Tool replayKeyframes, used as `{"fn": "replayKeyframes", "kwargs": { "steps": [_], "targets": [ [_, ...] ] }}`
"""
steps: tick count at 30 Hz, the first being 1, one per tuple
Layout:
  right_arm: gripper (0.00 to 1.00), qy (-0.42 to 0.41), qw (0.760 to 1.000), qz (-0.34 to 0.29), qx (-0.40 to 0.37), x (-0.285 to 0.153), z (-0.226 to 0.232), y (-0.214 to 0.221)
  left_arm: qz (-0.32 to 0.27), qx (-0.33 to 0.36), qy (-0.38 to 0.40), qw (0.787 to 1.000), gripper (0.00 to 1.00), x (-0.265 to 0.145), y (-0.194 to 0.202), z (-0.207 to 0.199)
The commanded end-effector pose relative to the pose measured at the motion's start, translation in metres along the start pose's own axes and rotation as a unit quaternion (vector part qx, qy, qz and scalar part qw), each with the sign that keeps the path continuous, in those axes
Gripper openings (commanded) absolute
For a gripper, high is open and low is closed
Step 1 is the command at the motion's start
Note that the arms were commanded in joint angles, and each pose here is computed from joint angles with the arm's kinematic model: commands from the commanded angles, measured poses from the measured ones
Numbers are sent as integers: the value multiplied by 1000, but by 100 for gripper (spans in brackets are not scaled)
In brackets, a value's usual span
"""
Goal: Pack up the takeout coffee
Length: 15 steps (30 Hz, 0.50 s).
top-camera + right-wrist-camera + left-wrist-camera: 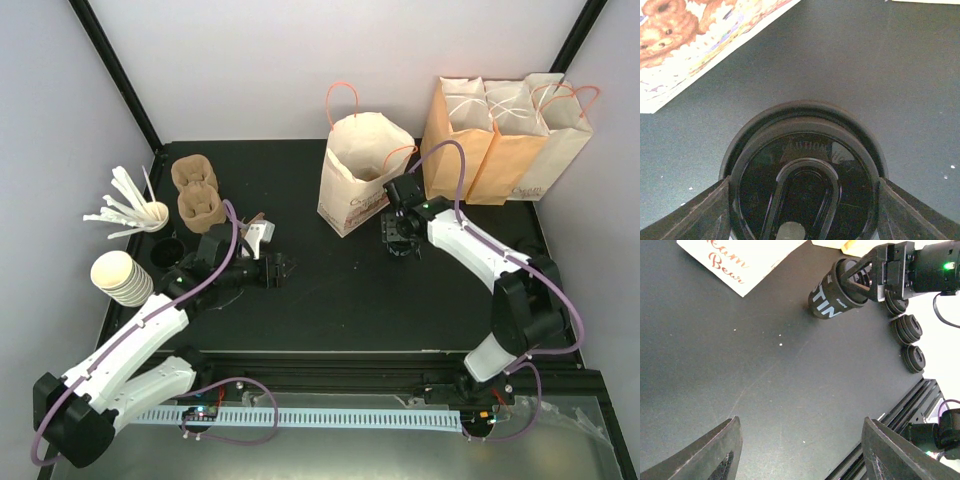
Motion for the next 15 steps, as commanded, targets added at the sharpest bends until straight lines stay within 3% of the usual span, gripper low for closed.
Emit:
{"fn": "replayKeyframes", "kwargs": {
  "steps": [1, 5, 9, 15],
  "targets": [
    [58, -34, 999, -3, -12, 11, 10, -2, -20, 17, -11, 1000, 68, -11, -12, -6],
    [62, -40, 999, 5, -9, 15, 9, 0, -20, 16, -17, 1000, 68, -11, -12, -4],
    [86, -48, 999, 1, -15, 10, 10, -2, -19, 13, -25, 999, 68, -12, -11, -2],
    [94, -45, 999, -12, -24, -4, 6, -10, -15, 11, -21, 1000, 68, -9, -12, -3]
  ]
}}
Point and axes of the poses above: each gripper's point midway between its finger pads, its own x axis out along the fingers, its own z axis along the line the jaws close on, y = z × x, the point moved 2 cm from there along -x, back along the fingers, and after that the axes turned 11 degrees about -x, right-handed, at the moved point
